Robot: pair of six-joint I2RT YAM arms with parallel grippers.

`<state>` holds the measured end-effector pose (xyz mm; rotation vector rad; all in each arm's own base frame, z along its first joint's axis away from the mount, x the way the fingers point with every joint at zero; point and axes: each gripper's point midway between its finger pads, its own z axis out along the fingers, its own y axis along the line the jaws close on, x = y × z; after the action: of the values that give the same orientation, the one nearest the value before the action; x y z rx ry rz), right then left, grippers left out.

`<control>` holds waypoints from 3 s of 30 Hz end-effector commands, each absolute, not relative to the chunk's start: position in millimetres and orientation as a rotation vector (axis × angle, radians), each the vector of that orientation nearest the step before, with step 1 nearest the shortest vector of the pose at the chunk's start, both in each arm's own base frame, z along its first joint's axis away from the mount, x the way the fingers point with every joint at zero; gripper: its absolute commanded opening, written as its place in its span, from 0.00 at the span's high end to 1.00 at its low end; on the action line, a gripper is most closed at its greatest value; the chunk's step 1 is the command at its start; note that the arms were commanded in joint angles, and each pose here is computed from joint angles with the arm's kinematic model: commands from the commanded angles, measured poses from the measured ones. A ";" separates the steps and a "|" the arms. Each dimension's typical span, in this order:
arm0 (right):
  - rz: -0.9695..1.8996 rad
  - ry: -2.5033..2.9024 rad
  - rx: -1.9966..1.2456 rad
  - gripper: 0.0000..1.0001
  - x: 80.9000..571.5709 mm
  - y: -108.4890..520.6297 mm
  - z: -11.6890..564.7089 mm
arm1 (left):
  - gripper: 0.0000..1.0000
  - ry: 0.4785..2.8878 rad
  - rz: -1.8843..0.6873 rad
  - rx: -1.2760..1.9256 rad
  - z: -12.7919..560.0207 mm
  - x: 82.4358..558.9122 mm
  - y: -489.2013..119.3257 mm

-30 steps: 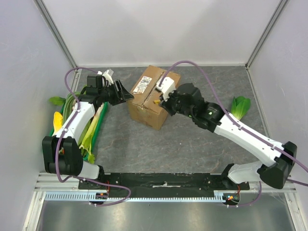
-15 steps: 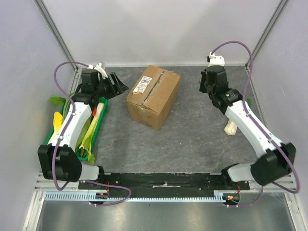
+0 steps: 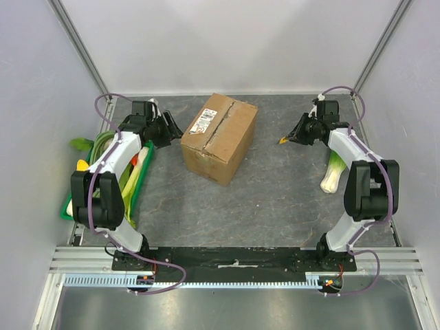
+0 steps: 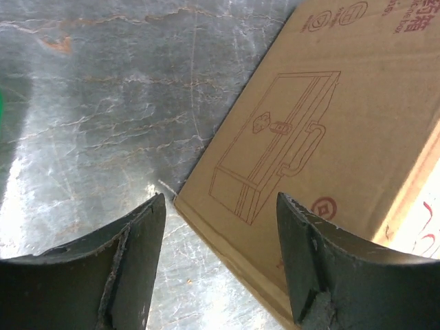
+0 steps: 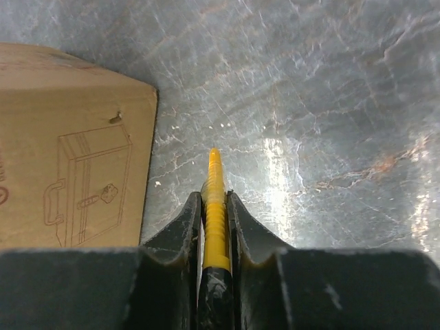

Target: Unpack the express box

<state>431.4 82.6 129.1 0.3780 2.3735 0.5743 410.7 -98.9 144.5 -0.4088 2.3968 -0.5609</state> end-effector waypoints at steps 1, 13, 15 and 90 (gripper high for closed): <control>0.843 2.414 0.492 0.76 426.7 103.7 117.6 | 0.30 2.405 -0.731 -0.350 152.4 426.5 -122.3; 0.386 2.349 0.757 0.11 426.4 17.8 112.2 | 0.31 2.457 -0.911 -0.311 146.4 421.3 -145.0; 0.297 2.325 0.761 0.09 424.7 5.8 123.6 | 0.31 2.461 -0.944 -0.301 146.0 415.5 -148.9; -0.518 2.066 -0.142 0.26 407.5 239.9 255.4 | 0.39 2.526 -0.738 -0.201 135.9 347.6 -163.2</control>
<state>406.5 268.2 203.4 -0.2154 2.1712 -0.4216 346.0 -196.5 174.7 -0.0941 2.4158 -1.0047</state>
